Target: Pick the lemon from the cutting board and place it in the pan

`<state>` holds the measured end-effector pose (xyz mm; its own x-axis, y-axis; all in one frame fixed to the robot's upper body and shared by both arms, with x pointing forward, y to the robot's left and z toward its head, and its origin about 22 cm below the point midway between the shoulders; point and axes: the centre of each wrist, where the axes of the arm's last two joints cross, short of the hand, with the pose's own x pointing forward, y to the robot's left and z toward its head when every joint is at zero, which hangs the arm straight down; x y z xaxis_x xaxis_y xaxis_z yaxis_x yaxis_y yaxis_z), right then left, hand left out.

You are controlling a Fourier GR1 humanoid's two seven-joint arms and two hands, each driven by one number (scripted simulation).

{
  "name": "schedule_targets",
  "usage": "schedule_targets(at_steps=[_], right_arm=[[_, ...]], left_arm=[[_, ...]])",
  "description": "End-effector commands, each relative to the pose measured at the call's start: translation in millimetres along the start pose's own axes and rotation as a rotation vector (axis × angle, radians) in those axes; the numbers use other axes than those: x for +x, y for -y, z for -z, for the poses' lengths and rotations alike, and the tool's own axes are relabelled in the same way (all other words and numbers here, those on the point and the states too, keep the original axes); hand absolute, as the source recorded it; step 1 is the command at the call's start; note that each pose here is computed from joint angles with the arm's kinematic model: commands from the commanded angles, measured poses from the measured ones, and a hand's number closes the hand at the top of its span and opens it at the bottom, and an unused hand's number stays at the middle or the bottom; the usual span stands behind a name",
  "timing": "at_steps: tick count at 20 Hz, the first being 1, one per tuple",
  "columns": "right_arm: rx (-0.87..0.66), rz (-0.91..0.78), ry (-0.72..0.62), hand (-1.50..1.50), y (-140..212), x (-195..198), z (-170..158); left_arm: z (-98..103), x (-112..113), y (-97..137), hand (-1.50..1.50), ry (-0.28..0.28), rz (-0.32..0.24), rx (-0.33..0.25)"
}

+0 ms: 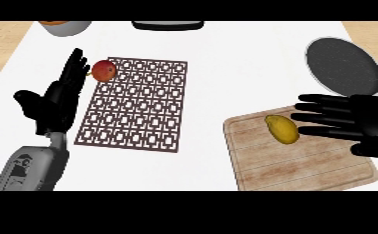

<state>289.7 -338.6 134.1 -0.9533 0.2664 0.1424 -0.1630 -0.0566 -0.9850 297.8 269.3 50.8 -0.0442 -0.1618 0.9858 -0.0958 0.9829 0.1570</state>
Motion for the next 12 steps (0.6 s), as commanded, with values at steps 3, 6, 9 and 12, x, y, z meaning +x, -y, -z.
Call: schedule_targets(at_steps=[3, 6, 9, 12], right_arm=[[0.029, -0.008, 0.07, -1.5, -2, 2, 5], [0.056, -0.082, 0.045, -1.5, -37, 23, 29], [0.079, -0.171, -0.032, -1.5, -18, -1, 17], [0.114, -0.182, -0.046, -1.5, -36, 6, 33]], left_arm=[[-5, 10, -9, 0.0, -0.002, 0.003, 0.008], [-2, -6, -12, 0.0, 0.002, 0.007, 0.02], [1, -10, -16, 0.0, -0.008, -0.012, 0.002], [-1, 9, 8, 0.0, -0.019, -0.021, 0.019]])
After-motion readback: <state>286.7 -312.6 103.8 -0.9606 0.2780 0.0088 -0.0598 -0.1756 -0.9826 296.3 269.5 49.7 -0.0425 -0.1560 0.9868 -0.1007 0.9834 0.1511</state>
